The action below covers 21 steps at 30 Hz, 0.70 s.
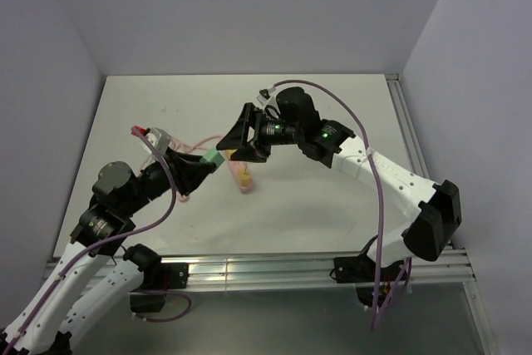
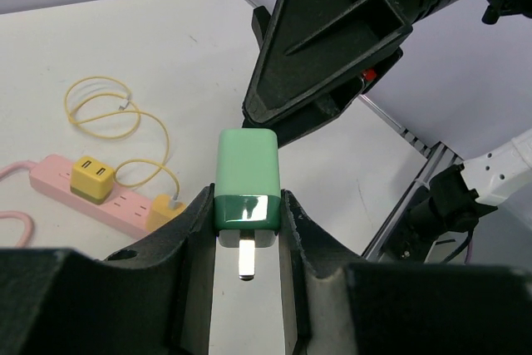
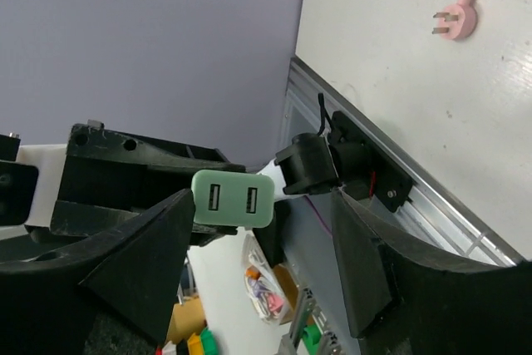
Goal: Insert the plug
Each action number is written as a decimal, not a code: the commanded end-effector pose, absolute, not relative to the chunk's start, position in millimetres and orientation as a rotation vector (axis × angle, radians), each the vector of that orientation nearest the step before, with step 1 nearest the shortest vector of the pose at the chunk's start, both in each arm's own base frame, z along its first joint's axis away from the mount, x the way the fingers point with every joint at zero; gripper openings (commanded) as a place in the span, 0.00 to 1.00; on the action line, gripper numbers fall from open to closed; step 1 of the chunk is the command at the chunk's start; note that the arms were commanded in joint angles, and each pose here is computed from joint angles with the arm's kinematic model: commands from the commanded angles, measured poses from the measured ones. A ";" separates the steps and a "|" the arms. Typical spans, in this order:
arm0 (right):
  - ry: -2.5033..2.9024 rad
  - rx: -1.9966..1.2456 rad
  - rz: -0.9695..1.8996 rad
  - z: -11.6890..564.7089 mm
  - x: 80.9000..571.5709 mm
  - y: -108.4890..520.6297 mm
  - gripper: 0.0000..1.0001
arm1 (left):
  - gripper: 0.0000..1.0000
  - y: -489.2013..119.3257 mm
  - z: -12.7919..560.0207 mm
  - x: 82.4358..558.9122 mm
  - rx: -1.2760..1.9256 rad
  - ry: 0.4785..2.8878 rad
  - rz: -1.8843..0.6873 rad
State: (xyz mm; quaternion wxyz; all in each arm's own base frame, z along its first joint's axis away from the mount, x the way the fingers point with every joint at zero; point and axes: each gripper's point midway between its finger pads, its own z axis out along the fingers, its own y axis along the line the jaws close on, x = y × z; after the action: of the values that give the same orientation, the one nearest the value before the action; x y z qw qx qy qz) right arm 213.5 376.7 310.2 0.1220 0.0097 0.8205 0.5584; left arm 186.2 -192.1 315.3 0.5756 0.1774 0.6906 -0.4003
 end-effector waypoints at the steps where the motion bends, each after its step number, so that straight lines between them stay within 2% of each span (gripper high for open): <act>1: 2.361 -0.055 1.709 340.5 199.6 382.3 0.73 | 0.00 -189.9 338.5 183.6 0.449 1.541 -0.918; 12: 2.385 -0.114 1.769 336.9 187.8 395.6 0.71 | 0.01 -192.3 338.1 181.3 0.483 1.543 -0.921; 21: 2.411 -0.150 1.759 325.0 187.1 400.7 0.60 | 0.00 -194.6 335.8 171.7 0.538 1.554 -0.940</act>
State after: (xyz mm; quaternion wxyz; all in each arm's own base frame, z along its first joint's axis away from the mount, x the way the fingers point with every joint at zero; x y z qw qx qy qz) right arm 188.3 394.6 304.8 0.0622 -0.0220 0.8222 0.5654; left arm 180.7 -194.3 304.9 0.5586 0.2057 0.7003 -0.3940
